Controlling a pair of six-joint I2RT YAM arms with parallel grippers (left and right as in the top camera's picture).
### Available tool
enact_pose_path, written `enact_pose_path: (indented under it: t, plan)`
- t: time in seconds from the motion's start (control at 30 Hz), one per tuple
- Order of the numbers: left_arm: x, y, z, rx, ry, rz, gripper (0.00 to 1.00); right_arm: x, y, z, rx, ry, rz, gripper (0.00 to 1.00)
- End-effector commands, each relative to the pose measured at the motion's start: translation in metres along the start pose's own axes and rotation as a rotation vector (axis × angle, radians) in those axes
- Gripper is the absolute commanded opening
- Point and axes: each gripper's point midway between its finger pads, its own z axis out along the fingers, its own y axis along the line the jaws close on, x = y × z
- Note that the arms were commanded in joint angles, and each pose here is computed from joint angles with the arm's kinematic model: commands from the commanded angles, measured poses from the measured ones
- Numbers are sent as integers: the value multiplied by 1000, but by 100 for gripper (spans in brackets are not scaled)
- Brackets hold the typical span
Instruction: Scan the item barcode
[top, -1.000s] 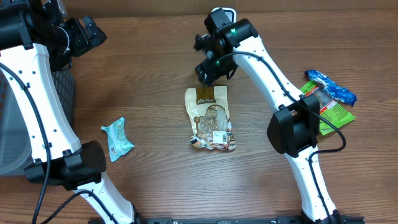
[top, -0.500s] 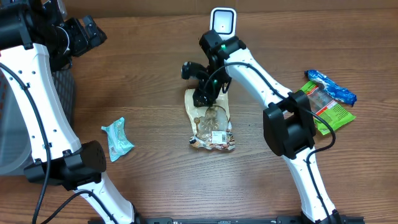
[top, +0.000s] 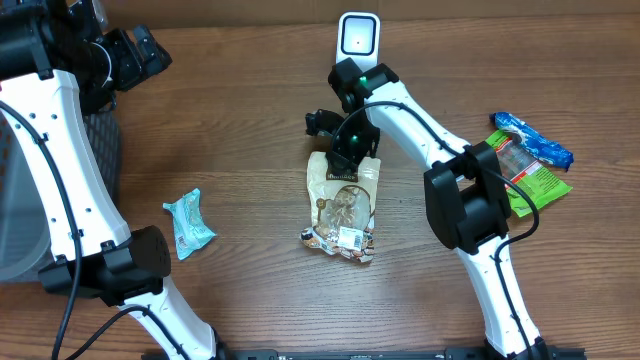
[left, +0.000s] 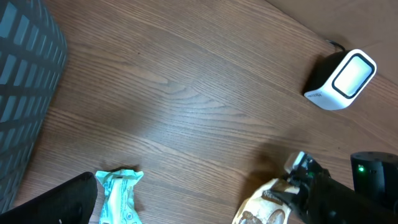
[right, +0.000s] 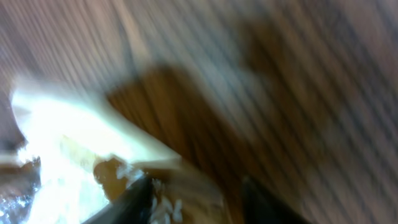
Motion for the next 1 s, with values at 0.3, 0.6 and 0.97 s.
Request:
enact_pose_path:
  t: [0.3,0.6,0.97]
  plan:
    - [-1,-6,-10,6,-26,35,100,8,-6,-11,23,7,504,4]
    - [-1,-6,-10,6,-27,35,100,43,-54,-34,-47,-27,1376,4]
    - [-1,-6,-10,6,-26,35,100,56,-38,-55,-319,-27,1080,75]
